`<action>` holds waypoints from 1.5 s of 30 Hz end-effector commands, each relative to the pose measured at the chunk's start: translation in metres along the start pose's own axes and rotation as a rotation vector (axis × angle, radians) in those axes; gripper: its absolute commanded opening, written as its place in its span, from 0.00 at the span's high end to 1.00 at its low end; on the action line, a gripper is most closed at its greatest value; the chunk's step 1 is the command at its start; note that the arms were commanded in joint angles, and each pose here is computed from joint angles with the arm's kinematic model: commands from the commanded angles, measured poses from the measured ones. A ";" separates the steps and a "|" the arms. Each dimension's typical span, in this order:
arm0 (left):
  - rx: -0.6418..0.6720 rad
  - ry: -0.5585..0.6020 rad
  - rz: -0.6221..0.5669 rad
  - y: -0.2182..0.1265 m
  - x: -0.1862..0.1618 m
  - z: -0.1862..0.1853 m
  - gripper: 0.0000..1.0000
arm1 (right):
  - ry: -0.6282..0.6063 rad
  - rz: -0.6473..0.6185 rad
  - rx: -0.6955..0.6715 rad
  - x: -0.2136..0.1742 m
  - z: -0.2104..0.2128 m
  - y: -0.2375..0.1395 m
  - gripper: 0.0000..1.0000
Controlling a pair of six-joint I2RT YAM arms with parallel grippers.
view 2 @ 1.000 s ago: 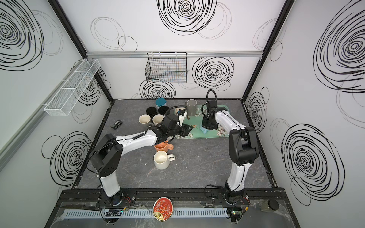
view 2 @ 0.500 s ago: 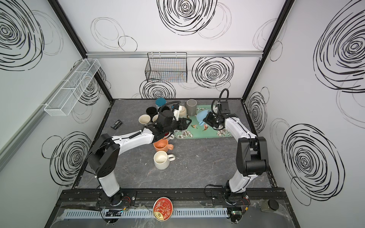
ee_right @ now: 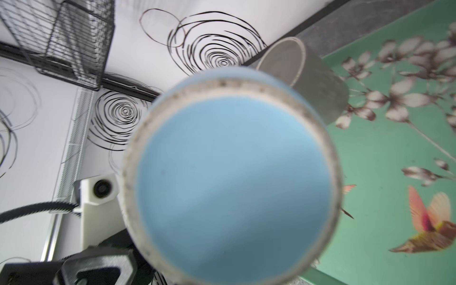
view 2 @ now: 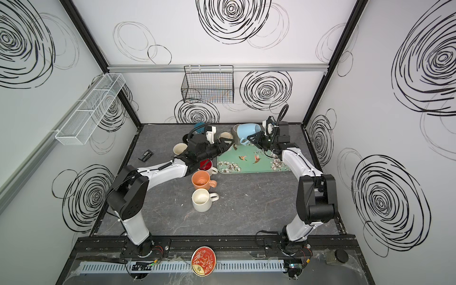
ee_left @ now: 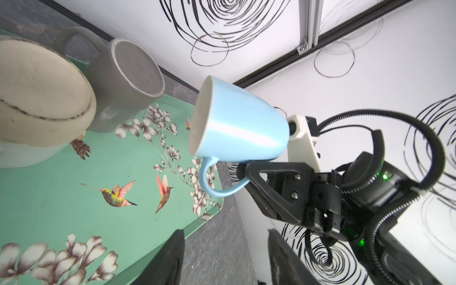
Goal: Turn the mug right side up
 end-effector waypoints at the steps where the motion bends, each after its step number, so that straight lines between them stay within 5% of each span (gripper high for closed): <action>1: -0.100 -0.079 -0.002 -0.008 0.010 -0.024 0.42 | -0.207 -0.105 0.242 0.031 0.074 -0.017 1.00; 17: -0.258 -0.162 -0.085 -0.020 0.035 -0.046 0.53 | -0.303 -0.061 0.482 0.021 0.138 -0.005 1.00; 20: -0.297 -0.169 -0.081 -0.020 0.036 -0.053 0.60 | -0.303 -0.054 0.500 0.019 0.142 -0.005 1.00; 28: -0.457 -0.133 -0.114 -0.050 0.046 -0.093 1.00 | -0.269 -0.026 0.479 0.015 0.134 0.003 0.99; 31: -0.453 -0.068 -0.096 -0.060 0.045 -0.109 1.00 | -0.255 -0.016 0.474 0.015 0.131 0.006 0.83; 36: -0.380 0.001 -0.117 -0.077 0.049 -0.116 1.00 | -0.270 -0.022 0.468 0.018 0.133 0.003 0.51; 40: -0.217 0.075 -0.185 -0.101 0.062 -0.101 1.00 | -0.285 -0.019 0.435 0.018 0.129 0.002 0.46; 45: 0.176 0.168 -0.299 -0.159 0.082 -0.061 1.00 | -0.262 -0.018 0.352 0.017 0.114 0.002 0.45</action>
Point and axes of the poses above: each gripper's point midway between its finger pads, its own y axis out along the fingers, its own z axis along the line the jaws close on, x = y × z, the point moved 5 cm from there along -y, back along the fingers, and after that the axes turned 8 degrees about -y, right-handed, at the moved point
